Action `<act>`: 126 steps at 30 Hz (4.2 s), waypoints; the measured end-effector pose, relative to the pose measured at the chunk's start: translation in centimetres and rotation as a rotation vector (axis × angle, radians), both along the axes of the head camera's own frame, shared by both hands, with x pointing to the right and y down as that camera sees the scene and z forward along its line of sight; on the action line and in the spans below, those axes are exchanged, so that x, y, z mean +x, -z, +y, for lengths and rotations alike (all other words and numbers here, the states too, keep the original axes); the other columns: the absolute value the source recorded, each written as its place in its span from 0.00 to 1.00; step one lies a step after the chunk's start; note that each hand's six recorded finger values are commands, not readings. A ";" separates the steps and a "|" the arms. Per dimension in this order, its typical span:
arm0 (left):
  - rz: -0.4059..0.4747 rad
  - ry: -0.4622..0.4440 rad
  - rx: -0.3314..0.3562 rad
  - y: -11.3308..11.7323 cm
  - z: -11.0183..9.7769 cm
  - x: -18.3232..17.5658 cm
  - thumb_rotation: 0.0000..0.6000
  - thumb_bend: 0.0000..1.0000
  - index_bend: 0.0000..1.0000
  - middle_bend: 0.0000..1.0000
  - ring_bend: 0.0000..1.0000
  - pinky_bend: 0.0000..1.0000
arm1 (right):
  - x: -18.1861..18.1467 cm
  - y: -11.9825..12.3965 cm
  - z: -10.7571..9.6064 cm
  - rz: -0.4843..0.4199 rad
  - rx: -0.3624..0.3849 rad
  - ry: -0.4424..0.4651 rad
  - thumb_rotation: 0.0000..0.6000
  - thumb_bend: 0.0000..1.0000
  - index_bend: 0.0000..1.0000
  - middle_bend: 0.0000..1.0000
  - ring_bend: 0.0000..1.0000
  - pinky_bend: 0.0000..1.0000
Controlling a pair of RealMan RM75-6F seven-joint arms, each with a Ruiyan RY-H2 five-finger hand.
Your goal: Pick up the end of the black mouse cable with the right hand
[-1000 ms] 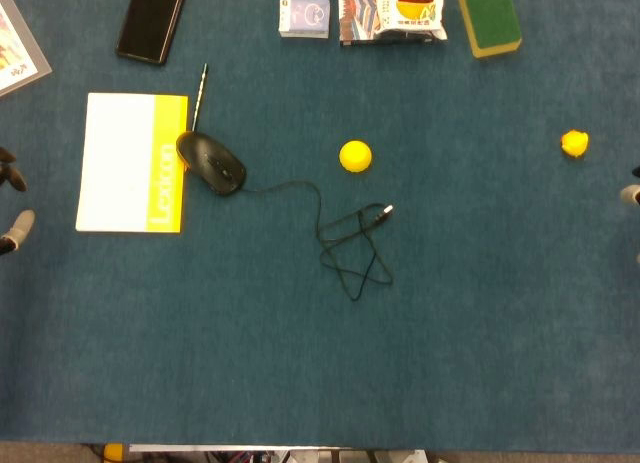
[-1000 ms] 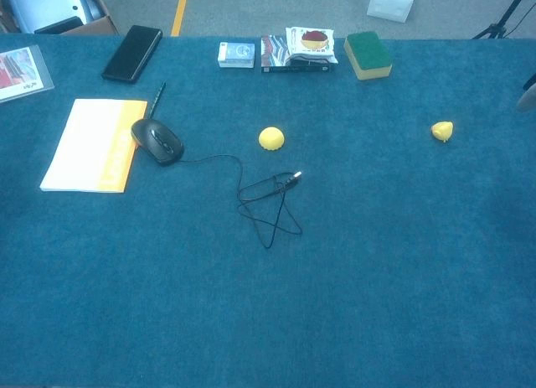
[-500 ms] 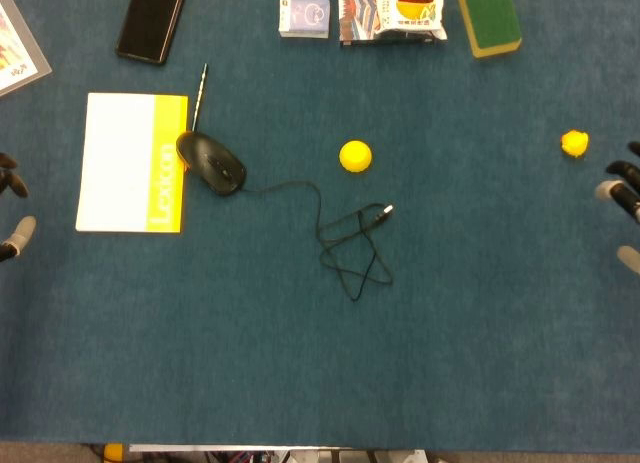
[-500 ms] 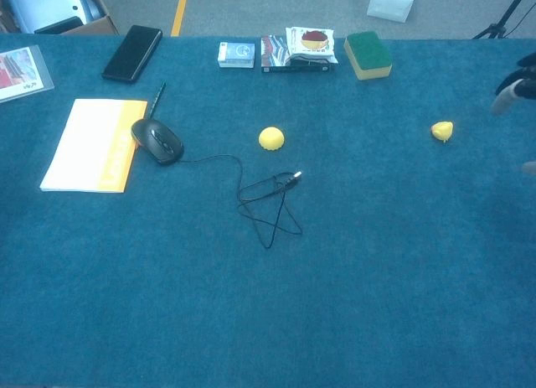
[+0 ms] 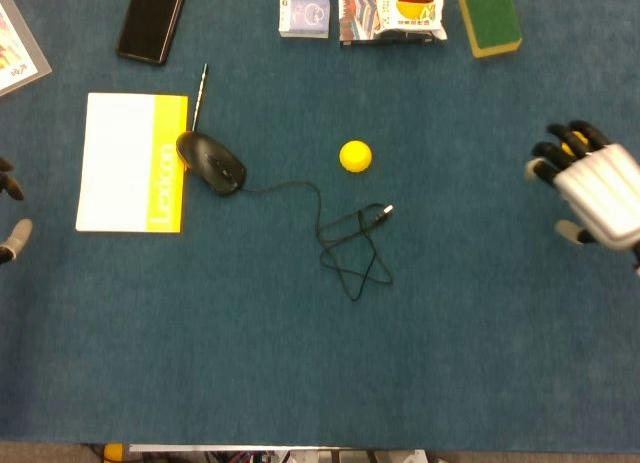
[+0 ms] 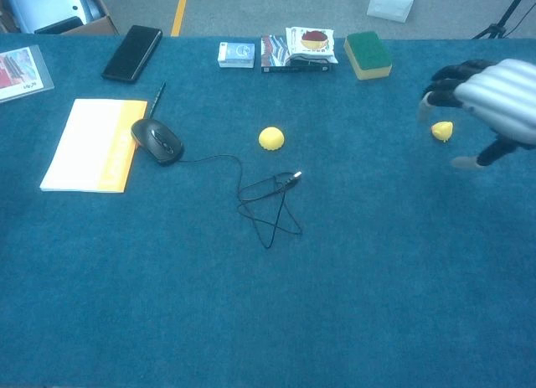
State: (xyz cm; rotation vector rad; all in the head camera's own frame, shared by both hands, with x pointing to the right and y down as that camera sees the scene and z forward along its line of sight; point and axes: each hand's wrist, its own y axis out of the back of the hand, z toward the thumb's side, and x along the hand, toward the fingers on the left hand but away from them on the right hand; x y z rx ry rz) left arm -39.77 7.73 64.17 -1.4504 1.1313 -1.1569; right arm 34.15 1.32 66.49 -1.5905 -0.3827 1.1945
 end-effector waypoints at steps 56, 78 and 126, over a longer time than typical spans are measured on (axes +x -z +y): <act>0.003 0.057 0.066 2.9 1.0 -1.6 1.00 0.23 0.49 0.34 0.20 0.35 | -17.3 -11.4 -2.7 -0.091 -0.130 0.219 1.00 0.12 0.47 0.19 0.03 0.16; 0.011 0.058 0.074 3.2 1.1 -1.7 1.00 0.23 0.49 0.34 0.20 0.35 | -18.1 -12.8 -2.5 -0.064 -0.159 0.225 1.00 0.24 0.48 0.15 0.00 0.15; 0.003 0.060 0.071 3.1 1.1 -1.7 1.00 0.23 0.49 0.34 0.20 0.35 | -17.9 -10.0 -1.7 -0.091 -0.099 0.268 1.00 0.27 0.63 0.14 0.00 0.14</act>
